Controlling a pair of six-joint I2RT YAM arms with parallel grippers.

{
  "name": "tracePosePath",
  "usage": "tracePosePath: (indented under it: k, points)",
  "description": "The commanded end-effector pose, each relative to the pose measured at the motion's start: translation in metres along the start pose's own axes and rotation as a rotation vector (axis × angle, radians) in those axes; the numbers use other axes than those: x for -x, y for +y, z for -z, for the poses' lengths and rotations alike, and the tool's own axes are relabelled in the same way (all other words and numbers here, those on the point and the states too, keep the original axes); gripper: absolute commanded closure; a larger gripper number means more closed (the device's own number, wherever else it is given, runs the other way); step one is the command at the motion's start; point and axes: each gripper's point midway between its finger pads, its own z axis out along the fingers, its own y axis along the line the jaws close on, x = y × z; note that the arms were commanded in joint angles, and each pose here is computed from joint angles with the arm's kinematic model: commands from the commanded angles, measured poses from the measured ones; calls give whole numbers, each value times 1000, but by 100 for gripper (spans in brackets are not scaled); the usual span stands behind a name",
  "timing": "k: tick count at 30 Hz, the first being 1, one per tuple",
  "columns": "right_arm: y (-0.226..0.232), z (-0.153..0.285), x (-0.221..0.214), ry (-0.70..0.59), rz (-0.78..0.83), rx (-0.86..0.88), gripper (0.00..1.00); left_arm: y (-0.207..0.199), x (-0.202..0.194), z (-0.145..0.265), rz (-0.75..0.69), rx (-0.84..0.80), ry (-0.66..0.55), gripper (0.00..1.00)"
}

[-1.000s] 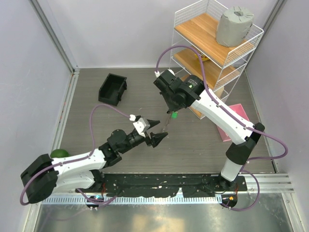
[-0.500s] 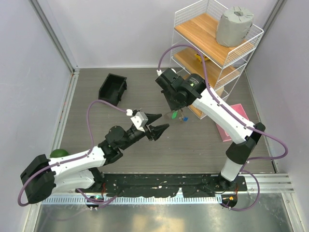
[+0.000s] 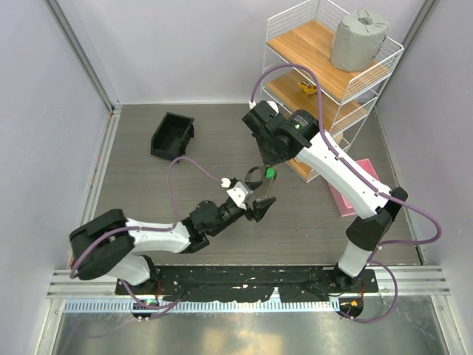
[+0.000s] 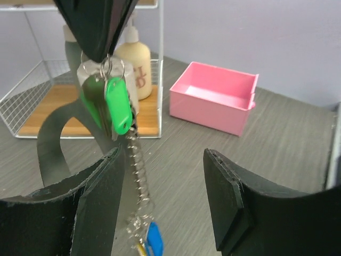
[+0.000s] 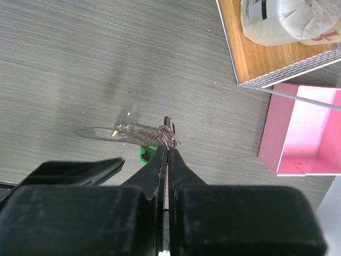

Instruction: Remove the keys from the keyring

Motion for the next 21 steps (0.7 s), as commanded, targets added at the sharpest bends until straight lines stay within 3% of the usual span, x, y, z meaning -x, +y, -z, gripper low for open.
tracePosePath:
  k: [1,13,21]
  points:
    - [-14,30,9,-73,-79,15,95,19,43,-15,-94,113,-231,35]
    - [-20,39,8,-105,-71,24,95,28,35,-37,-216,131,-259,31]
    - [-23,38,3,-104,-65,15,95,22,46,-43,-248,63,-292,38]
